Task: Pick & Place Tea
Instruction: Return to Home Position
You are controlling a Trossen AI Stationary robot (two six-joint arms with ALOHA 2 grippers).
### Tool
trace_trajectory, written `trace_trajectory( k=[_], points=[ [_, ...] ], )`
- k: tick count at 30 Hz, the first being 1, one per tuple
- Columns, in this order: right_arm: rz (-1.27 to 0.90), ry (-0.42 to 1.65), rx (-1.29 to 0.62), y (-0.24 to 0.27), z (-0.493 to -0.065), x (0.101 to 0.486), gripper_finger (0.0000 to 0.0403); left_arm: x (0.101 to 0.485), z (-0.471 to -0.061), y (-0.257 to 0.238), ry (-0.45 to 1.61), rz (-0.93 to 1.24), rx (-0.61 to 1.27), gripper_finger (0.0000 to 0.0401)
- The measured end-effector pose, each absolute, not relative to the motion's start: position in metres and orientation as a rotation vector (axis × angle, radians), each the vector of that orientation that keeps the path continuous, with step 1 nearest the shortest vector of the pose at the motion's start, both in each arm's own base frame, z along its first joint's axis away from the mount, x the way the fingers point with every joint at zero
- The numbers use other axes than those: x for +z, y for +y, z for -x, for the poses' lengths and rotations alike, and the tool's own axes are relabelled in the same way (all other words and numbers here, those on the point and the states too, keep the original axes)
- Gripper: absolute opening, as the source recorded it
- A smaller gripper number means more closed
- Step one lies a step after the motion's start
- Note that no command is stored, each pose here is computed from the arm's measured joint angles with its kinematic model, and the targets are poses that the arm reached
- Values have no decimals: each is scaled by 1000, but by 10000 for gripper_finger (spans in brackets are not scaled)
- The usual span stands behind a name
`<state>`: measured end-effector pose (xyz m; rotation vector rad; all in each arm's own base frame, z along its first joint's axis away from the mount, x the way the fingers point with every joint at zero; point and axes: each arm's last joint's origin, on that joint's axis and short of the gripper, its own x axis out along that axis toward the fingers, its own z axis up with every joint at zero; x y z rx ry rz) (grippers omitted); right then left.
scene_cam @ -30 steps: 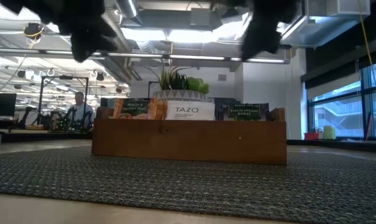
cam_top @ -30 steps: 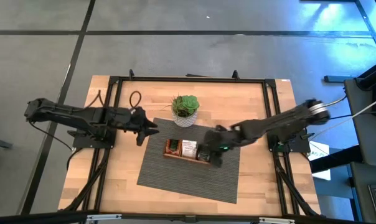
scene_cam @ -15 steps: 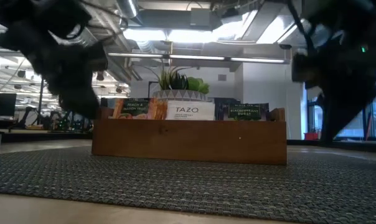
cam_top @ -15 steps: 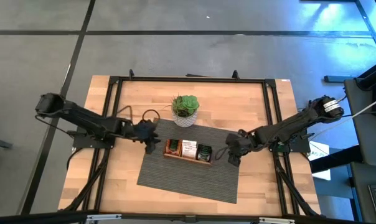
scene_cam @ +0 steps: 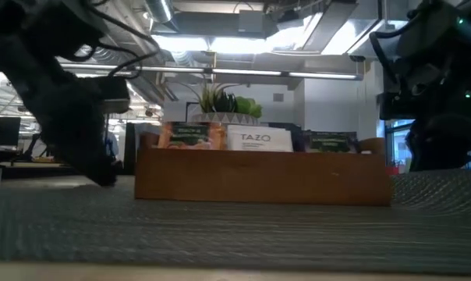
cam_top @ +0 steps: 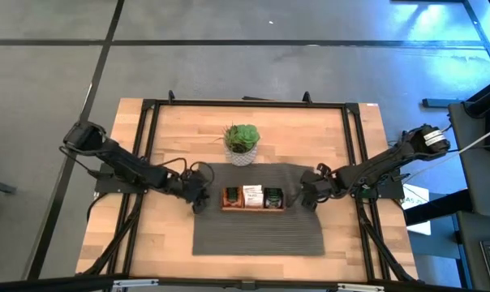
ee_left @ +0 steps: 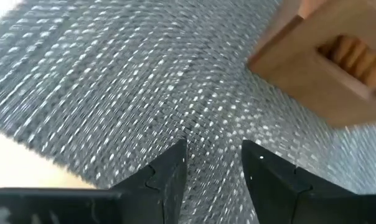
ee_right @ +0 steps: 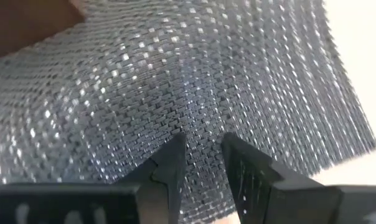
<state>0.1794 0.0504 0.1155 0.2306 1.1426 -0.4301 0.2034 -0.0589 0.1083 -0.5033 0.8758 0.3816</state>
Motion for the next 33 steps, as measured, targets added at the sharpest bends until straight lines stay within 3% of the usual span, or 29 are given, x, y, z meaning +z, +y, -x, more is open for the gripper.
trace_trajectory(
  k=[5, 23, 33],
  points=[
    [-191, 1122, -444, 50, -183, 118, 113, 114, -201, -76, 882, 528, 313, 148],
    [-242, 1160, -373, 53, -184, 119, 113, 108, -186, -71, 908, 465, 538, 148],
    [-253, 1103, -351, 53, -179, 130, 113, 125, -180, -81, 884, 471, 436, 148]
  ],
)
